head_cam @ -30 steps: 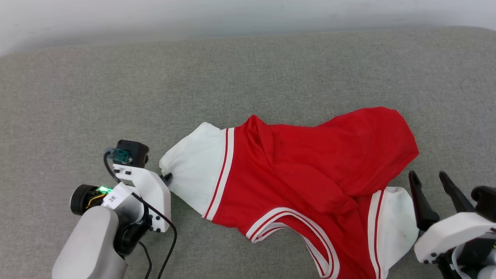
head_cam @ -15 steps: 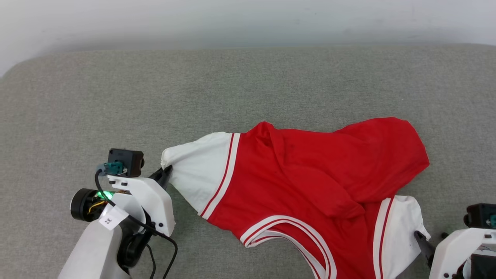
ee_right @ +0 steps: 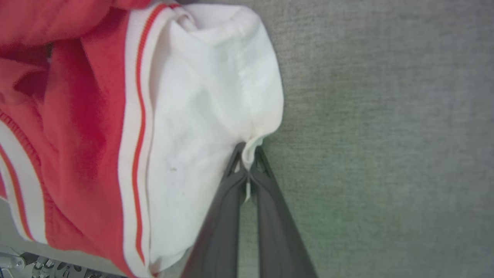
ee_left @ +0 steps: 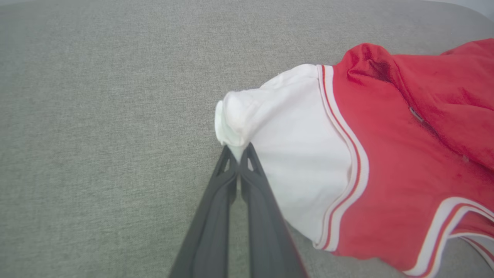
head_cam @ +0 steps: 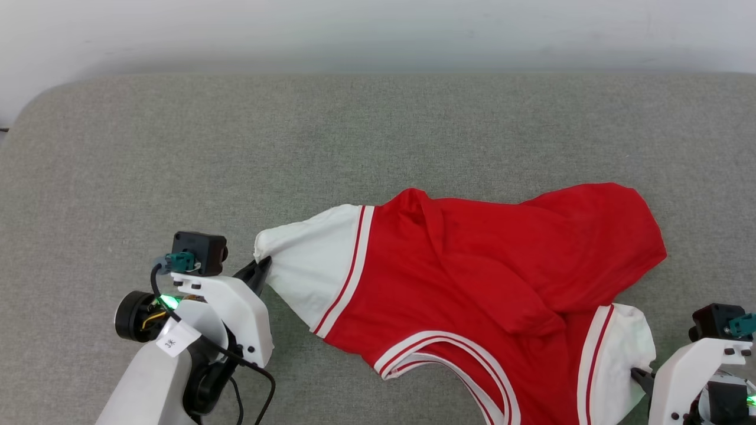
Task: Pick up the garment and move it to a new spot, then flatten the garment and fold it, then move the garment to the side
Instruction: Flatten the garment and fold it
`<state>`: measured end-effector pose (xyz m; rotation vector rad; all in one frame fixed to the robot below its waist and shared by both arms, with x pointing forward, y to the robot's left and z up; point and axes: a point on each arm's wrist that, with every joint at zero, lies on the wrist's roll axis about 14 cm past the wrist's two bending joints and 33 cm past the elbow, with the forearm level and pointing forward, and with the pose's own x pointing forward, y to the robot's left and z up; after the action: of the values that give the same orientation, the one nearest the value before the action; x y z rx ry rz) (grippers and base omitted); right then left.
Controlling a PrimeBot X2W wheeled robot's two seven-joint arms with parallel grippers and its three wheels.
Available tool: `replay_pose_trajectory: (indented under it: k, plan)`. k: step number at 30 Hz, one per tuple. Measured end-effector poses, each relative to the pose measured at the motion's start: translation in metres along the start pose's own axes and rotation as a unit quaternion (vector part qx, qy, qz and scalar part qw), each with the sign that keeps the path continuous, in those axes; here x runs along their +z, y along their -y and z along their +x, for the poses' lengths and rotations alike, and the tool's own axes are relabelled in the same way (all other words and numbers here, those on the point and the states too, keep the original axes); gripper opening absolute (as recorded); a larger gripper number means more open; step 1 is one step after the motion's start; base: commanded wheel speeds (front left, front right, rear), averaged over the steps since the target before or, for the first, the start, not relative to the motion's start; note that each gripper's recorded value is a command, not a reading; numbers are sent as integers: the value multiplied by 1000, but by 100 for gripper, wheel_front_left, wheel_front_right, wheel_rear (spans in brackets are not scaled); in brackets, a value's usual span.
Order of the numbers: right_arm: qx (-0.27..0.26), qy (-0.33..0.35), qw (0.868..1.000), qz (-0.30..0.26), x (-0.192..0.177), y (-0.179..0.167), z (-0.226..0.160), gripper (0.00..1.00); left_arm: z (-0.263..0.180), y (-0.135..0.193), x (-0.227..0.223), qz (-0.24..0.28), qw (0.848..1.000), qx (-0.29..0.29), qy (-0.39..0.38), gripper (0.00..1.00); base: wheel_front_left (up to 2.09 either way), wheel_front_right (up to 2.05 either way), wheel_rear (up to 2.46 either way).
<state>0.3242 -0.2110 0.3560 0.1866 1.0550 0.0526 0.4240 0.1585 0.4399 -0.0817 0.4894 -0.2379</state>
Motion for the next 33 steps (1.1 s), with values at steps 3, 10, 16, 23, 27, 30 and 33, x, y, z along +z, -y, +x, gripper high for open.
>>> replay_pose_trajectory:
  k: [3,10,16,23,27,30,33]
  plan:
    - [-3,13,1000,3,5,3,-6,0,-3,-1,6,1,1000,3,14,0,0,0,0]
    - [-20,132,991,-21,57,9,-41,0,-18,-6,47,9,995,20,96,0,0,0,0]
    - [-34,265,962,-64,124,2,-85,0,-36,-13,96,23,982,36,182,0,0,0,0]
    - [-50,420,898,-122,218,-17,-149,0,-58,-11,196,54,947,40,315,0,0,0,0]
    - [-52,456,877,-143,259,-28,-160,0,-49,-7,230,49,940,25,338,0,0,0,0]
    - [-54,471,867,-155,289,-32,-161,0,-36,-9,253,52,936,20,346,0,0,0,0]
    - [-55,483,858,-165,318,-38,-159,0,-22,-12,276,60,931,20,359,0,0,0,0]
